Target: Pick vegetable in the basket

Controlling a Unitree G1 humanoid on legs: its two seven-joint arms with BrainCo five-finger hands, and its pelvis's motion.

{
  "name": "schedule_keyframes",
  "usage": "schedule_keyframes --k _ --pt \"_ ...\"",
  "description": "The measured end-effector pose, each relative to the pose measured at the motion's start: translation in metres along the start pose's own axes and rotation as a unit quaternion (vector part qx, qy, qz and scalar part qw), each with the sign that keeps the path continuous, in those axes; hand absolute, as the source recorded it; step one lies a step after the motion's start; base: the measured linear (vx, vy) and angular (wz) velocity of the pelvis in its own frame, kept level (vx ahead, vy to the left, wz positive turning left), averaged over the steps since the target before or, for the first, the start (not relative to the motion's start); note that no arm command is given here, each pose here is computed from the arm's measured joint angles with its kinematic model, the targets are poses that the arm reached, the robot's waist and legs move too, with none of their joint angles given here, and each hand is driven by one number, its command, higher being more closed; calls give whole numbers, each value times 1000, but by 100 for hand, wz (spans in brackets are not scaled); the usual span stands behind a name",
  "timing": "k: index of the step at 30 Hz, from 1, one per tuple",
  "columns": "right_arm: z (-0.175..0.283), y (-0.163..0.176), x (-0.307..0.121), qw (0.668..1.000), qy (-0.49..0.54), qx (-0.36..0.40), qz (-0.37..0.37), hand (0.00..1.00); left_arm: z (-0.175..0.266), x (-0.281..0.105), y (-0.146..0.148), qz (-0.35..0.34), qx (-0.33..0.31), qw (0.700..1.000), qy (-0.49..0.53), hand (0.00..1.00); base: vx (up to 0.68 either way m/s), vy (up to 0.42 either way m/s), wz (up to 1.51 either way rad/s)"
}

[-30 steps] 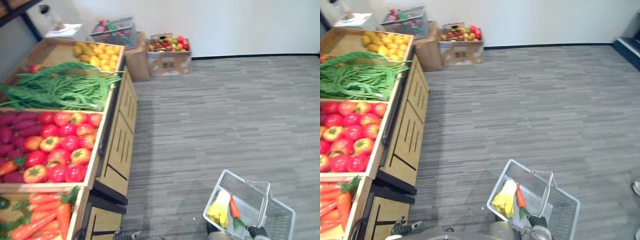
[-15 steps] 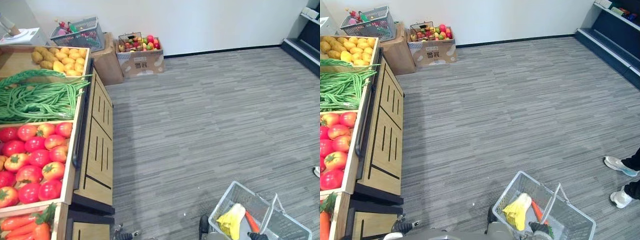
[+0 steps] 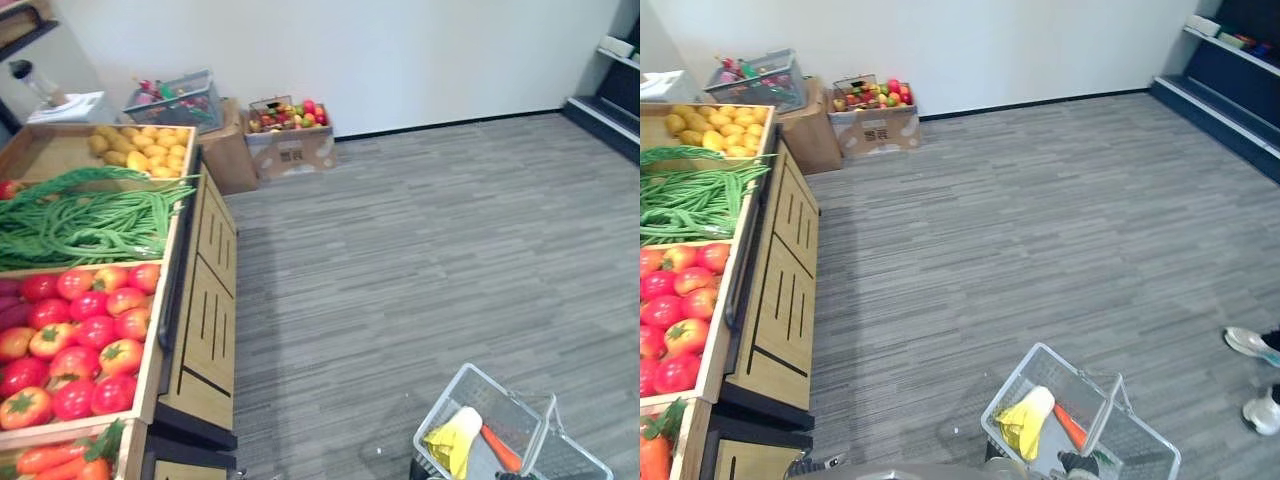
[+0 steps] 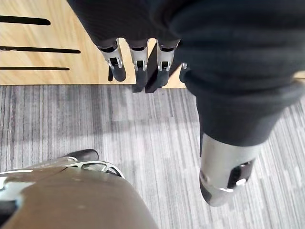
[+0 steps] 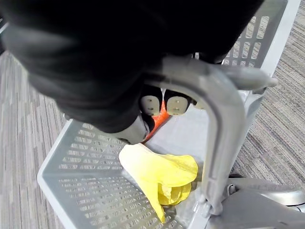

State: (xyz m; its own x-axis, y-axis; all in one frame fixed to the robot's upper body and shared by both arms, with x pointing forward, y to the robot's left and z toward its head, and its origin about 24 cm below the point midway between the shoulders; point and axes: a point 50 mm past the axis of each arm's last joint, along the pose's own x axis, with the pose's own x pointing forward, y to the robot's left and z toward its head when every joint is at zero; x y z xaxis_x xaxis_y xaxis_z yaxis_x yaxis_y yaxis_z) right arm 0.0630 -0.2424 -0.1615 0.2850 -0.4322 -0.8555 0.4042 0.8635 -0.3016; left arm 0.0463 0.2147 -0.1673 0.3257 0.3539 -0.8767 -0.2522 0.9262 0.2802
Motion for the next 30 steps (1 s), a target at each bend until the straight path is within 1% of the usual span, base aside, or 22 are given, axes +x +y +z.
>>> schedule_keyframes --k 3,8,18,23,24,25,26,28,30 --pt "0 -1 0 1000 3 6 1 100 -7 -2 0 -7 1 1000 9 0 33 -8 30" --pt "2 -3 1 1000 -2 -10 13 100 -14 -4 -1 -12 0 1000 17 0 16 -12 11" --pt "6 -4 2 1000 -15 -16 20 100 -13 -5 -4 -19 7 1000 13 0 -28 -36 -28" --pt "8 2 1 999 -18 -25 29 100 -7 -4 -1 -10 -23 1000 0 0 -46 -107 -39" --pt "17 4 3 999 -32 -28 31 100 -4 -4 -6 -13 -28 1000 -6 0 48 -134 -61" --pt "26 6 4 998 -44 -25 32 100 6 -2 -4 -10 -38 999 -22 0 21 -120 -58" --pt "25 5 4 998 -43 -25 31 100 7 -2 -2 -7 -43 999 -23 0 -22 -99 -41" --pt "21 3 3 998 -40 -28 29 100 8 -1 5 -1 -37 999 -23 0 4 -136 -28" --pt "22 -4 4 998 -41 -32 20 100 6 -1 1 -4 -38 999 -21 0 61 -64 -24"
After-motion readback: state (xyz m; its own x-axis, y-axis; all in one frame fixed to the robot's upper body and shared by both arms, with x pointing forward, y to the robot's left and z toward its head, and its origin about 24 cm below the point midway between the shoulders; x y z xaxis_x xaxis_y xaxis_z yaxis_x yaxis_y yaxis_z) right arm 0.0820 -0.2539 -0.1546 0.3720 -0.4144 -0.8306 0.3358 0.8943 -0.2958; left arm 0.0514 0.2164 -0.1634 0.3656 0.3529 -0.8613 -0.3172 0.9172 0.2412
